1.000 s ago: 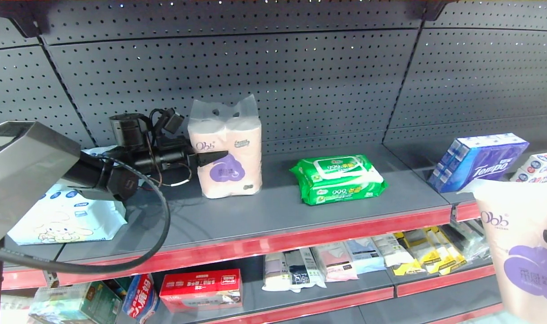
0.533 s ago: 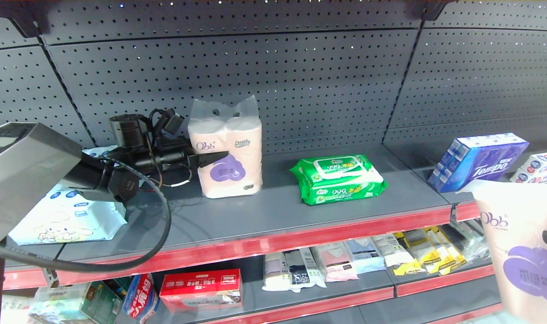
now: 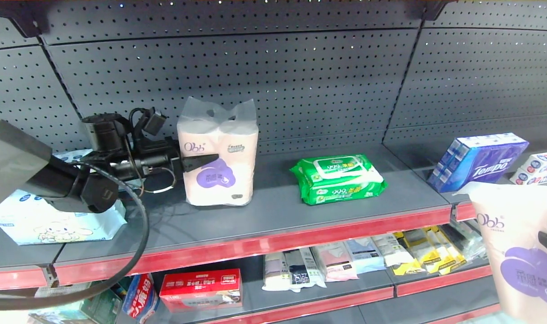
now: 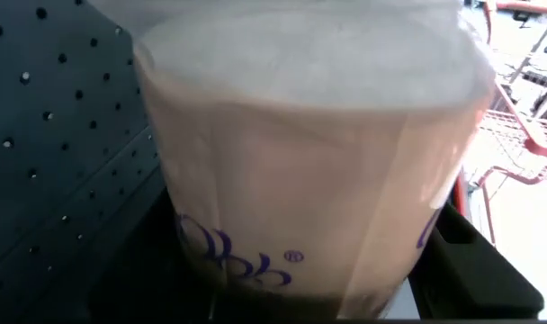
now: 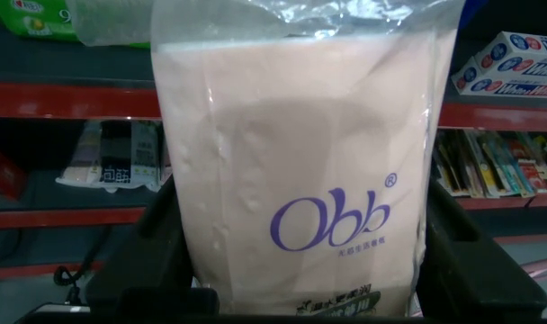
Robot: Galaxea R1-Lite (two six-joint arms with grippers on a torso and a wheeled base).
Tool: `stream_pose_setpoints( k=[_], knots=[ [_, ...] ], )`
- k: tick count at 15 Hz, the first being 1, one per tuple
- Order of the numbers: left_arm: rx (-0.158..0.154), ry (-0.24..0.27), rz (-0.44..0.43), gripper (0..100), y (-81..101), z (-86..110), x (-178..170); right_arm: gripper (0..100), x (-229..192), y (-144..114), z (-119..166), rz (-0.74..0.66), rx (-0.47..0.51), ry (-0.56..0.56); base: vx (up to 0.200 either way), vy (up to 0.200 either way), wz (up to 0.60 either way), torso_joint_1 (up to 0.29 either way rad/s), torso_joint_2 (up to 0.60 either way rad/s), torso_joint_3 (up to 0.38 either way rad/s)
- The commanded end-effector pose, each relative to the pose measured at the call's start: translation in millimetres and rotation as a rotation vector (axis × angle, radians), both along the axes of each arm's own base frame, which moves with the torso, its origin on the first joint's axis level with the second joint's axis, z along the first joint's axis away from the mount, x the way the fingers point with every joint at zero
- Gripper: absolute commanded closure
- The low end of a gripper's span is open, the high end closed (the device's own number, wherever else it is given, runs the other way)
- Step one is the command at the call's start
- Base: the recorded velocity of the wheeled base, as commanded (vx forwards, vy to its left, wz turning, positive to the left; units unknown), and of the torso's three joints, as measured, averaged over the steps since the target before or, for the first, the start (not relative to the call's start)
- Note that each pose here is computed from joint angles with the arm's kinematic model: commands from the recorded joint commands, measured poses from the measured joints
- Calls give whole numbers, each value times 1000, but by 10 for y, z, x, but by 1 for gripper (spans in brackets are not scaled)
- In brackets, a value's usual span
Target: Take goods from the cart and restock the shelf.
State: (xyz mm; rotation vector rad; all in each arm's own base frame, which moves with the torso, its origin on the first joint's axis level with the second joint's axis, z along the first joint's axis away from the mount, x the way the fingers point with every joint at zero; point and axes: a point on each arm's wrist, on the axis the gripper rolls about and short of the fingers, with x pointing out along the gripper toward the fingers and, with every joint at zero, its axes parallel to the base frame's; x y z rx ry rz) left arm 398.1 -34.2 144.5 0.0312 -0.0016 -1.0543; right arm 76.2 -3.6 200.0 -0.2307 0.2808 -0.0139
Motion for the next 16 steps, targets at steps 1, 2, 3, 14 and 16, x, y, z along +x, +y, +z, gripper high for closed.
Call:
stream_pose_setpoints(
  k=[1,2,3,14,16],
  knots=[
    [-18,6,19,100,103,45,-134,100,12,0,-4,2,0,4,0,0,0,0,0,0],
    [-34,4,26,100,133,42,-189,100,5,0,-3,0,-1,3,0,0,0,0,0,0],
    [-48,7,27,100,139,28,-245,100,2,0,-2,-1,-1,1,0,0,0,0,0,0],
    [-80,48,-15,100,145,-153,-663,100,2,-1,-6,-3,0,3,0,0,0,0,0,0],
    [-78,61,-18,100,135,-191,-686,100,-8,1,-12,-2,0,1,0,0,0,0,0,0]
  ],
)
